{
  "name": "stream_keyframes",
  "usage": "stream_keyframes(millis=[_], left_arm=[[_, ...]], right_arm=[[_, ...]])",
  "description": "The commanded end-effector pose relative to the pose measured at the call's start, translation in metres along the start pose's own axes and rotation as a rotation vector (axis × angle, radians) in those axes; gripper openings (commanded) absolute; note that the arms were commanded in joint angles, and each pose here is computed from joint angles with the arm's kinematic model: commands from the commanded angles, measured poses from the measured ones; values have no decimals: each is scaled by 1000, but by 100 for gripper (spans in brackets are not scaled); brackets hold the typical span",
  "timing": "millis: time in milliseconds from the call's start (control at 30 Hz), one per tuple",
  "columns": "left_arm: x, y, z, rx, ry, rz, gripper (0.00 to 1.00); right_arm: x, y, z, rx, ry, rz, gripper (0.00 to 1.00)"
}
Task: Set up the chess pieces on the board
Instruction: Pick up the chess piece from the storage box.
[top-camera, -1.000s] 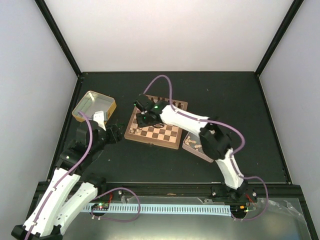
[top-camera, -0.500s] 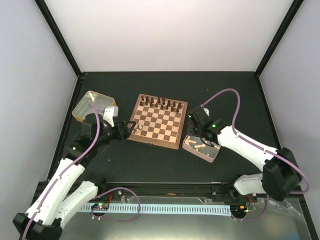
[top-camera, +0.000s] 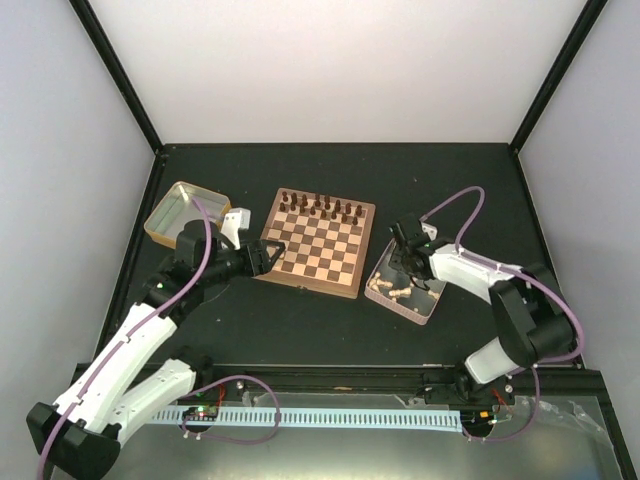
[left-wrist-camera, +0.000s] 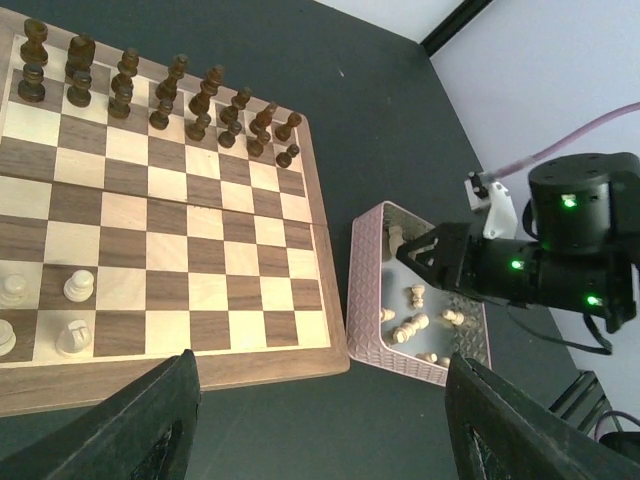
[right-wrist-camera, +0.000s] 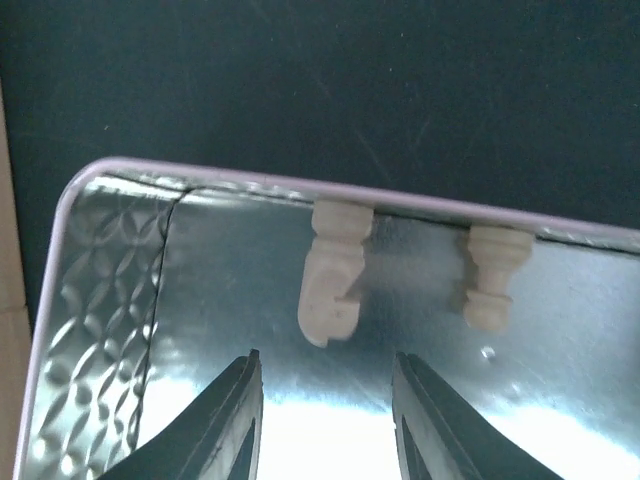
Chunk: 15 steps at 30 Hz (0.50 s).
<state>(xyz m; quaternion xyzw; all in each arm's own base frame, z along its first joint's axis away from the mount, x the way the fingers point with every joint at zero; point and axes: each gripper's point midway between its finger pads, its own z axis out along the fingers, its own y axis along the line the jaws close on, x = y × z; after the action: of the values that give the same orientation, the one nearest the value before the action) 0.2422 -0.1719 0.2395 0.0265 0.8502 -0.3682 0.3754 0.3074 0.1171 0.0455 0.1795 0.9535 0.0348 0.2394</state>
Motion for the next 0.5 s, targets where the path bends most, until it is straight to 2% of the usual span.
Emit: stream_keyframes(millis=[0, 200, 467], left_arm=[[-17, -20, -7, 53, -45, 7, 69], [-17, -20, -6, 53, -40, 6, 69], [-17, -18, -6, 47, -42, 3, 69]], right_arm=[[-29, 8, 11, 15, -86, 73, 36], [-29, 3, 30, 59, -80, 82, 35], [-28, 2, 31, 60, -71, 54, 15]])
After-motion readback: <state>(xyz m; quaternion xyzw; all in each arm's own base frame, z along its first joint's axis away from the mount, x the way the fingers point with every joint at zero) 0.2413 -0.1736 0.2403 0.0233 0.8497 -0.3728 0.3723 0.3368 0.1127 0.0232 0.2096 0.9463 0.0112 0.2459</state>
